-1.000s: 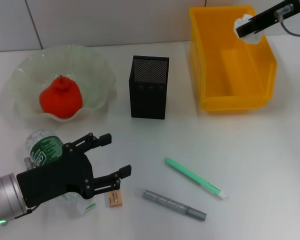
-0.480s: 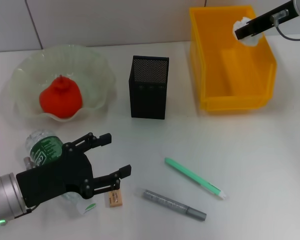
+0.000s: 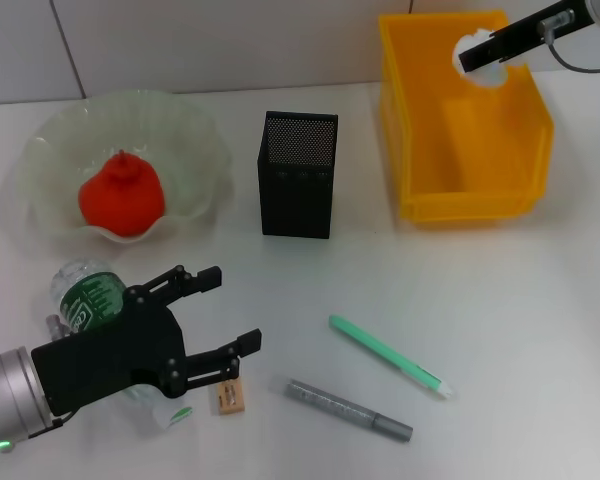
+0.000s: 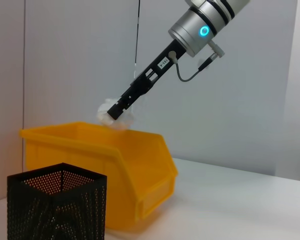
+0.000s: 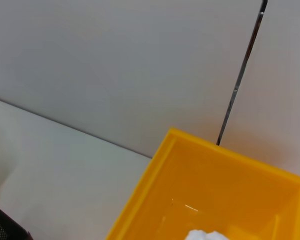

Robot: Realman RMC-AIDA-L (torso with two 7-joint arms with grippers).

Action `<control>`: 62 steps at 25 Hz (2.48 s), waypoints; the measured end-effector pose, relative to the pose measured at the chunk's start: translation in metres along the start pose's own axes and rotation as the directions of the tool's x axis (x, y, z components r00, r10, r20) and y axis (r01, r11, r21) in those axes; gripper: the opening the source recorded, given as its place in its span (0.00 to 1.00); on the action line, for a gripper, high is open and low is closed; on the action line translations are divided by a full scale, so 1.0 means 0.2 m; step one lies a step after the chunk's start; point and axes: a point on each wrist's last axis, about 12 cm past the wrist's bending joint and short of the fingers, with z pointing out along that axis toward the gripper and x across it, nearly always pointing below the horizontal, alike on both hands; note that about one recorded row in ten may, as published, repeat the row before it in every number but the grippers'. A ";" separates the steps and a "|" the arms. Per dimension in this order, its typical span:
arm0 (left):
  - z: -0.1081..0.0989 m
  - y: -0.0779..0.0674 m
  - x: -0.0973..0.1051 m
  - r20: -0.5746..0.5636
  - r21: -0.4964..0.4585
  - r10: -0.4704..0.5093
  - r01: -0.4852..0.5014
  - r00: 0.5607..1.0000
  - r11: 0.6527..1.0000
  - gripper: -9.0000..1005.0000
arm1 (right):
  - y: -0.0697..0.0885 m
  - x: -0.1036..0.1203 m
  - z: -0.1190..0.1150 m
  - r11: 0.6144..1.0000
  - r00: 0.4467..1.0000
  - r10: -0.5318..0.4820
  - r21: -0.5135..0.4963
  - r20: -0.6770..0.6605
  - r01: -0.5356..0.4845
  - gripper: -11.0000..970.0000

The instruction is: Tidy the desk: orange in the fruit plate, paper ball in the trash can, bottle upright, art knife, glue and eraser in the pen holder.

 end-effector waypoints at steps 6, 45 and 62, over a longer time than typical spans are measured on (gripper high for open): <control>0.00 0.00 0.00 0.001 0.002 -0.002 0.002 1.000 1.000 0.86 | 0.01 -0.03 -0.04 1.000 1.000 -0.021 0.003 0.013 0.021 0.75; 0.01 0.02 -0.65 -0.286 0.454 0.305 -0.152 0.909 0.878 0.86 | 0.04 0.95 -0.22 0.703 0.904 0.205 -0.699 0.375 0.131 0.81; 0.29 0.05 -0.90 -0.359 0.673 0.604 -0.252 0.711 0.696 0.86 | 0.07 1.02 -0.17 0.673 0.910 0.253 -0.735 0.327 0.078 0.81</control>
